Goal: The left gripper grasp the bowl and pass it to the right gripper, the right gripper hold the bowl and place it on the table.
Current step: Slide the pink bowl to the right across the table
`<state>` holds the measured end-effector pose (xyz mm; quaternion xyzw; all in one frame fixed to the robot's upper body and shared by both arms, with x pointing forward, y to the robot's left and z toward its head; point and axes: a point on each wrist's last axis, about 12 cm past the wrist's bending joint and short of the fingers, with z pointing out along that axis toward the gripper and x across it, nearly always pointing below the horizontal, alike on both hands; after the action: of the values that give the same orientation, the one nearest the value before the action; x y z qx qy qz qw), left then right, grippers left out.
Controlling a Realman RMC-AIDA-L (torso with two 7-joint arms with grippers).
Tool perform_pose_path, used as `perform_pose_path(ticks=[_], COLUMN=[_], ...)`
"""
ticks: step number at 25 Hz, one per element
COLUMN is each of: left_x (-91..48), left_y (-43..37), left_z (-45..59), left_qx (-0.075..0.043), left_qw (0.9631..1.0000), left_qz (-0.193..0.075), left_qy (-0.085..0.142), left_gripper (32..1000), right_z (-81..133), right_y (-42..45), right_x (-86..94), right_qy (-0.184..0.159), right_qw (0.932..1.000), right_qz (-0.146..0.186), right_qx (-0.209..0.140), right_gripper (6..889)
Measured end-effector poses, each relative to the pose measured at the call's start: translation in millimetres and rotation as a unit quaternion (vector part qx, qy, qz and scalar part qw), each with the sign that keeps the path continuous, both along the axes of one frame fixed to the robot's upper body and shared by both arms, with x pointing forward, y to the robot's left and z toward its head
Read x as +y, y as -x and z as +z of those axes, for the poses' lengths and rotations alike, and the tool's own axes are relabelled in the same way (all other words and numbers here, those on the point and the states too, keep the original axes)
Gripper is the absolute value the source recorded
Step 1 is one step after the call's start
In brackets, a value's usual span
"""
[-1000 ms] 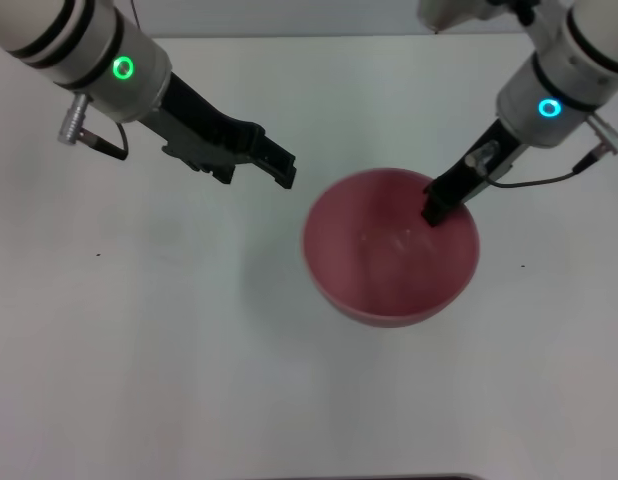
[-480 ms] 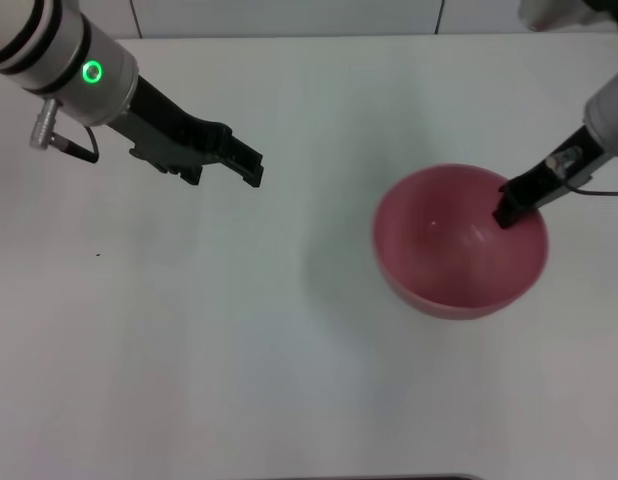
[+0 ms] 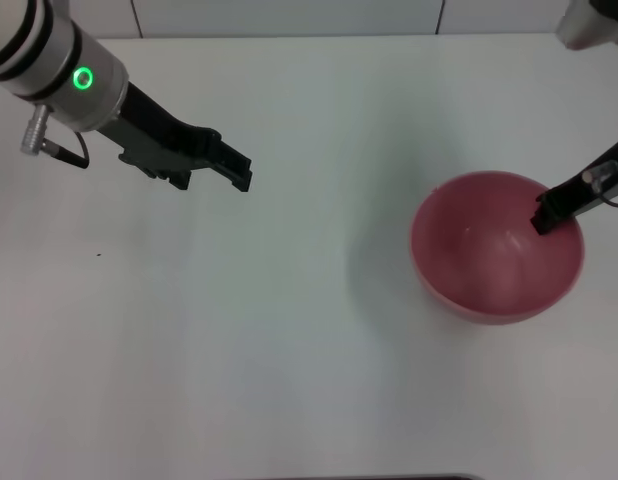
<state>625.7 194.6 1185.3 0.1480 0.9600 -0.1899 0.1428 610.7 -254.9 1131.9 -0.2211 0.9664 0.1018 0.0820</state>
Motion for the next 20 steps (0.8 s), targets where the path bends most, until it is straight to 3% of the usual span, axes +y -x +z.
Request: perform_pose_path(ticks=[9, 20], left_x=[0.6, -0.2], left_y=[0.0, -0.1], left_z=[-0.2, -0.2], left_qx=[0.000, -0.001], left_qw=[1.0000, 1.0000], left_qz=[0.001, -0.002], left_qy=[-0.001, -0.001], left_gripper=[861, 861], right_z=[-9.6, -25.7], right_y=[3.2, 2.3], right_x=[-22.7, -31.7], right_qy=[0.012, 0.001], right_qw=[0.9996, 0.9992], right_qz=[-0.022, -0.038], right_qx=[-0.012, -0.014], right_gripper=[33, 35])
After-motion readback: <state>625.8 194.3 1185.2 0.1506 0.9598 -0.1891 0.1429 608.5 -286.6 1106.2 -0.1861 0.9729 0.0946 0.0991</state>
